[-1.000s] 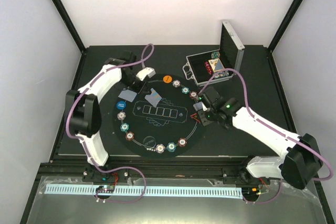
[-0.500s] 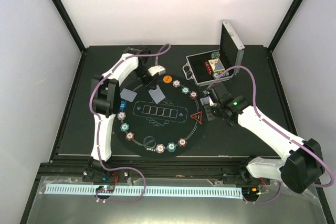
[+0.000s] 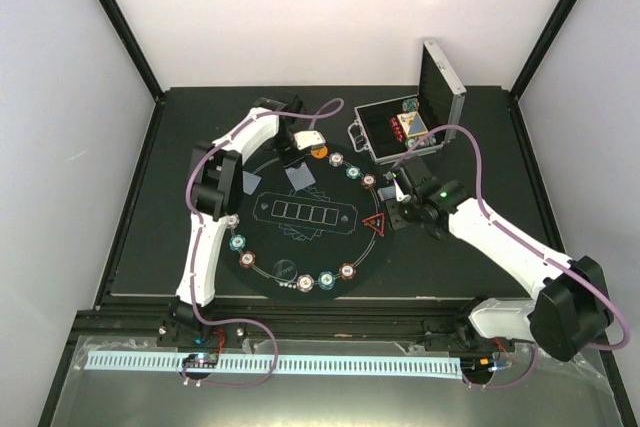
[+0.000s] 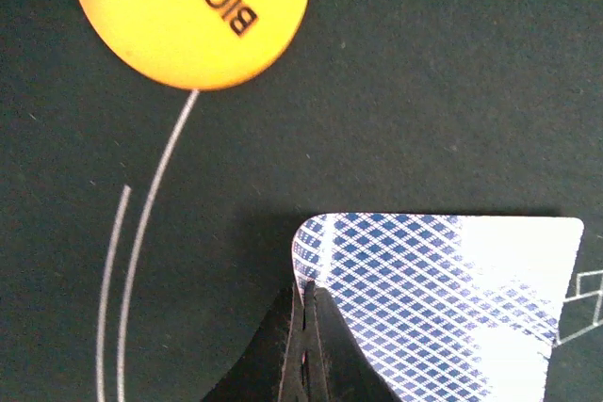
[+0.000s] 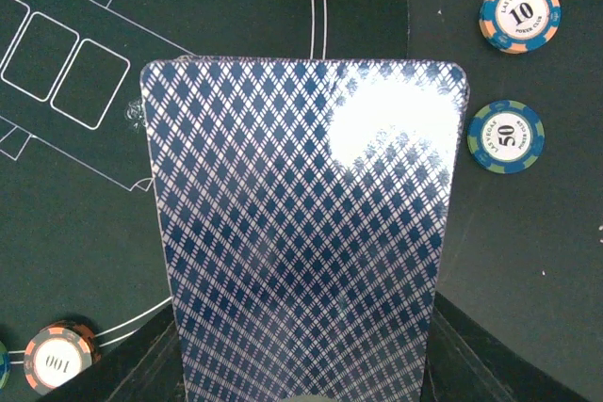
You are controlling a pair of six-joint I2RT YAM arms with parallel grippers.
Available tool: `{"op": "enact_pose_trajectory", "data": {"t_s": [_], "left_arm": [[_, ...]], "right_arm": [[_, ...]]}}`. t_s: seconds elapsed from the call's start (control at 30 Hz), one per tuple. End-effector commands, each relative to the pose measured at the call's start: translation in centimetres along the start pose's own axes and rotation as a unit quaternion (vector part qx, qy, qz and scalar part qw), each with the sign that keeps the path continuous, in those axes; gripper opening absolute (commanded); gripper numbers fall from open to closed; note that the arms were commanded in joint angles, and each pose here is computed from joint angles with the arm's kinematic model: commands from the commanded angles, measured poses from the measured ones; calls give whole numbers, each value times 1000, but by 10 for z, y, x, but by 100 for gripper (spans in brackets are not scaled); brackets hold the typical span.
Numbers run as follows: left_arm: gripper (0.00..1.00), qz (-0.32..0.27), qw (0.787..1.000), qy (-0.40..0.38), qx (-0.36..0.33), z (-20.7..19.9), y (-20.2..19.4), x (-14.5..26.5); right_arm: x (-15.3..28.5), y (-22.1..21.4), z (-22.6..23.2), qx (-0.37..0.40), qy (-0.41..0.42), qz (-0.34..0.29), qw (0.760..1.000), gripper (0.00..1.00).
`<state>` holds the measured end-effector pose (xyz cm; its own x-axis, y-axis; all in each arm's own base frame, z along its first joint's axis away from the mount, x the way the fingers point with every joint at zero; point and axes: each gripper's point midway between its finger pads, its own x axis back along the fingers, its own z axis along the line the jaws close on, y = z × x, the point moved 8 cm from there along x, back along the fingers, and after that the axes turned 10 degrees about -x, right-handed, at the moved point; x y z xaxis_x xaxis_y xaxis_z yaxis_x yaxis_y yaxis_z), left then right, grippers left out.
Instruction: Distribute texas hold em gaming equipment
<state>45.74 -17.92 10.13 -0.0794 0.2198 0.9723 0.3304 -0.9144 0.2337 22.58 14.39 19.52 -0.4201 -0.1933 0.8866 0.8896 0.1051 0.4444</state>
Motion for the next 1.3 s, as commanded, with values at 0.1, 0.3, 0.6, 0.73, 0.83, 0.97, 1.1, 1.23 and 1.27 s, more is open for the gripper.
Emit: {"op": "enact_pose_trajectory", "data": {"t_s": [0.1,0.3,0.6,0.73,0.83,0.97,1.1,1.23,1.27], "left_arm": [[1,-18,993,99,-67,28,20,2],[3,-10,983,148,-108,40,25,1],[11,-23,974,181,-133,48,34,0],[17,-36,971,188,-141,48,42,-1],[23,-38,971,190,-143,47,44,-2],[32,-33,971,198,-130,49,43,0],[41,-35,971,216,-99,50,44,16],[48,-68,965,247,-50,47,47,55],[50,-88,962,255,-37,44,48,70]], "right_arm": [[-5,6,2,-4,8,-5,1000,53],[-7,7,2,-3,8,-2,1000,53],[-11,4,0,-4,9,6,1000,54],[-11,5,0,-6,9,6,1000,54],[-11,5,1,-4,11,8,1000,54],[-11,4,0,0,10,8,1000,54],[-9,5,1,5,14,7,1000,54],[-5,8,4,15,26,0,1000,54],[-3,9,6,19,30,-3,999,54]]}}
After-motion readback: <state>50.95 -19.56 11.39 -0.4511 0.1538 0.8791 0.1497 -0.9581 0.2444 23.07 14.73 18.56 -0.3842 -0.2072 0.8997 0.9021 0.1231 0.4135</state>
